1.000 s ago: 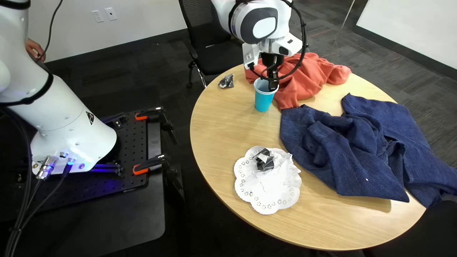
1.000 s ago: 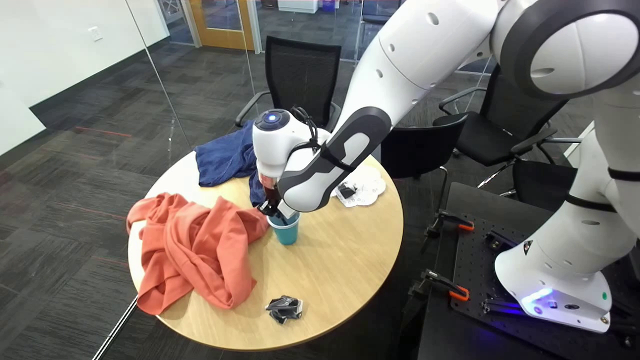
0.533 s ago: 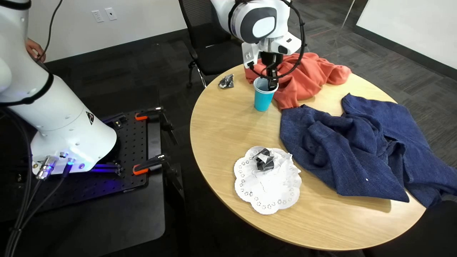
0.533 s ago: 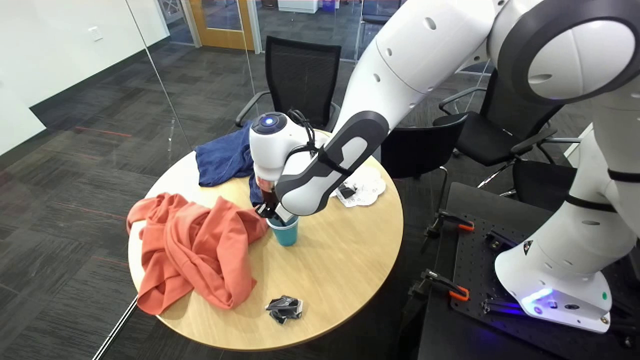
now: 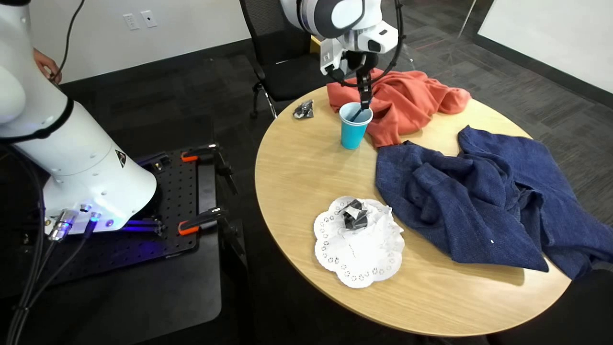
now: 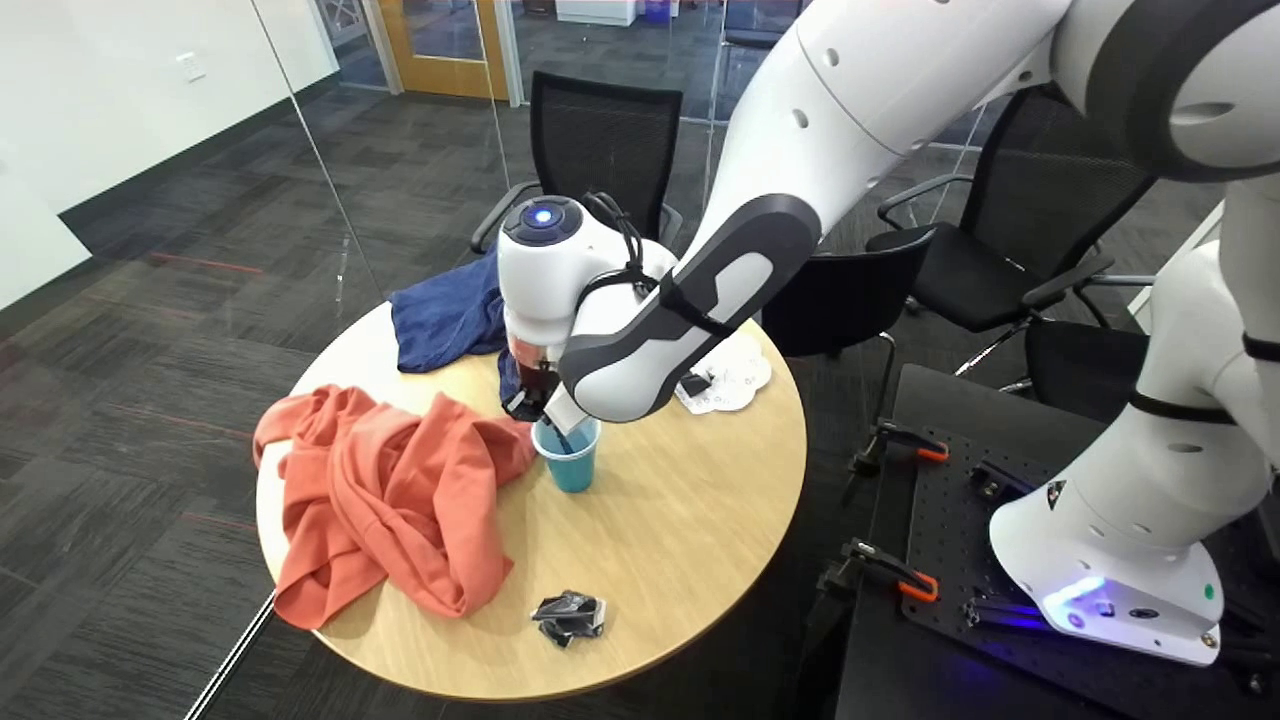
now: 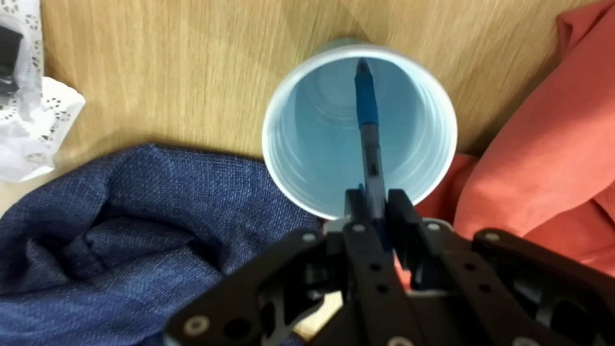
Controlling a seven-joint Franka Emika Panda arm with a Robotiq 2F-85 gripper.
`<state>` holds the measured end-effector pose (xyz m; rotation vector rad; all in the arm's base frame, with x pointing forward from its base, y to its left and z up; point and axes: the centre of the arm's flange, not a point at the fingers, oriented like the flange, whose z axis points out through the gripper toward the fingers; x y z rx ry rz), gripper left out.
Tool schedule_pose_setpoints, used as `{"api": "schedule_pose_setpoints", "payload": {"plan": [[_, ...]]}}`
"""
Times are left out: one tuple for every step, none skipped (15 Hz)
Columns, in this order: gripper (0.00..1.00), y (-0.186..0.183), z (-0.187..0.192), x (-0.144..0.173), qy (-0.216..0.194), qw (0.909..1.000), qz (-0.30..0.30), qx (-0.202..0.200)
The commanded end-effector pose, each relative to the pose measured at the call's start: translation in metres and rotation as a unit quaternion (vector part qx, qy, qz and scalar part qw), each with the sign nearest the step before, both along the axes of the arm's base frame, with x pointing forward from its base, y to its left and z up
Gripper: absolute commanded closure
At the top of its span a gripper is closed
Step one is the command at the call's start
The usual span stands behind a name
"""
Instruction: Remove the pen from the blue cup and put it on the table
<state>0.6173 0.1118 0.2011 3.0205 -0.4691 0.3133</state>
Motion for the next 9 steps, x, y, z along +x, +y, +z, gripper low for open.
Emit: {"api": "schedule_pose_setpoints", "payload": {"plan": [[0.96,-0.006,0.049,-0.037,-0.035,0.9992,-0.019,-0.011],[0.96,-0.008,0.06,-0.043,-0.04,0.9989,-0.02,-0.014],[0.96,-0.009,0.07,-0.049,-0.046,0.9986,-0.022,-0.016],[0.96,-0.01,0.079,-0.054,-0.052,0.9982,-0.023,-0.018],[0.96,-0.011,0.089,-0.061,-0.059,0.9979,-0.021,-0.015],[0.96,-0.011,0.097,-0.067,-0.065,0.9976,-0.021,-0.014],[0.96,-0.012,0.106,-0.074,-0.072,0.9971,-0.021,-0.012],[0.96,-0.013,0.113,-0.08,-0.075,0.9969,-0.022,-0.011],[0.96,-0.014,0.119,-0.086,-0.076,0.9967,-0.028,-0.01]]}}
